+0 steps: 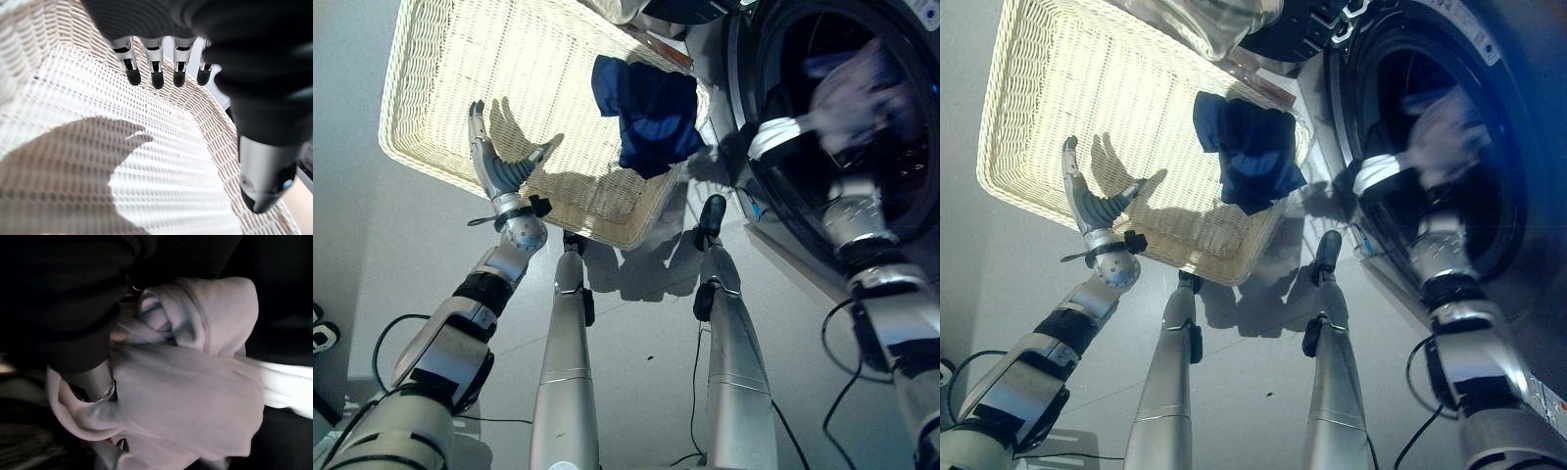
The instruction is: Put the clothes into the washing machine.
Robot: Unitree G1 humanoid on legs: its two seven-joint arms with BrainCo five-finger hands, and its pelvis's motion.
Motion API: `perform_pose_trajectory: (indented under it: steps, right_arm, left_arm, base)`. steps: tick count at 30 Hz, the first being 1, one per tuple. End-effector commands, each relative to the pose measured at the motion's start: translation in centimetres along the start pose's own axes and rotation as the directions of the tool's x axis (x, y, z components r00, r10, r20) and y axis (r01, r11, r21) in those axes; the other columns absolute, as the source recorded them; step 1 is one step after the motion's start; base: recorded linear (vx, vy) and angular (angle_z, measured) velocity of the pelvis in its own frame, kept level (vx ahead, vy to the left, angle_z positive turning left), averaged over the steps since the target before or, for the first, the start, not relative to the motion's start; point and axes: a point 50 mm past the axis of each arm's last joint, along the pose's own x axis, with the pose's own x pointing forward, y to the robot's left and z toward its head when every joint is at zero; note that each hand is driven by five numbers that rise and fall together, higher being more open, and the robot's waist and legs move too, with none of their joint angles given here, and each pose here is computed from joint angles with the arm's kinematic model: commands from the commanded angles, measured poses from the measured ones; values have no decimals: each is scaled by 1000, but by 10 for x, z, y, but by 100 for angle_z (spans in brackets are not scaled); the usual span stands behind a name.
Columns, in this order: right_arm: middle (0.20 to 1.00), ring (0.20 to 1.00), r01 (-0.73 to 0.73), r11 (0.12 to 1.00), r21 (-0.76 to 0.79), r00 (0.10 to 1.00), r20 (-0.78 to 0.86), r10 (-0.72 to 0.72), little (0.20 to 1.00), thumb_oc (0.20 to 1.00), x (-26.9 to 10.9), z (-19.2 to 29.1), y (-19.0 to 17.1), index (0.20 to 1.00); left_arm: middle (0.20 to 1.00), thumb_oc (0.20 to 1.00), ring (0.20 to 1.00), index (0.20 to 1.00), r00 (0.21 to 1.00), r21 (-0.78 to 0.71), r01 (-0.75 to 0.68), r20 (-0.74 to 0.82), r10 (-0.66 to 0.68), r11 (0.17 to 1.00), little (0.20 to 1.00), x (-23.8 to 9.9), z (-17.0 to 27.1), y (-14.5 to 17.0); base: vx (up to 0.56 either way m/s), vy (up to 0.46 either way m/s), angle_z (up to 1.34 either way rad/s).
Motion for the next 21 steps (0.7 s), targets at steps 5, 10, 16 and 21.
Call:
perform_pose_trajectory:
  steps: [5,10,16,21]
  right_arm:
    - [1000,1000,-15,991,-135,843,532,85,1000,1000,11,127,48,1000]
    - [1000,1000,68,921,-383,886,447,120,1000,1000,25,111,39,1000]
    - [1000,1000,204,447,-871,950,286,123,1000,1000,36,69,21,1000]
    - [1000,1000,203,266,-942,953,252,166,1000,1000,31,47,27,1000]
  left_arm:
    - [1000,1000,1000,1000,997,1,-53,-48,52,999,1000,7,-13,28]
    - [1000,1000,1000,1000,998,2,-24,-51,24,1000,1000,18,-11,25]
    - [1000,1000,1000,1000,1000,-8,6,-30,-6,1000,1000,20,-3,15]
    - [1000,1000,1000,1000,1000,-24,14,-12,-15,1000,1000,25,6,9]
  base:
    - [1,7,0]
    - [0,0,0]
    - [8,-27,2]
    - [2,-8,0]
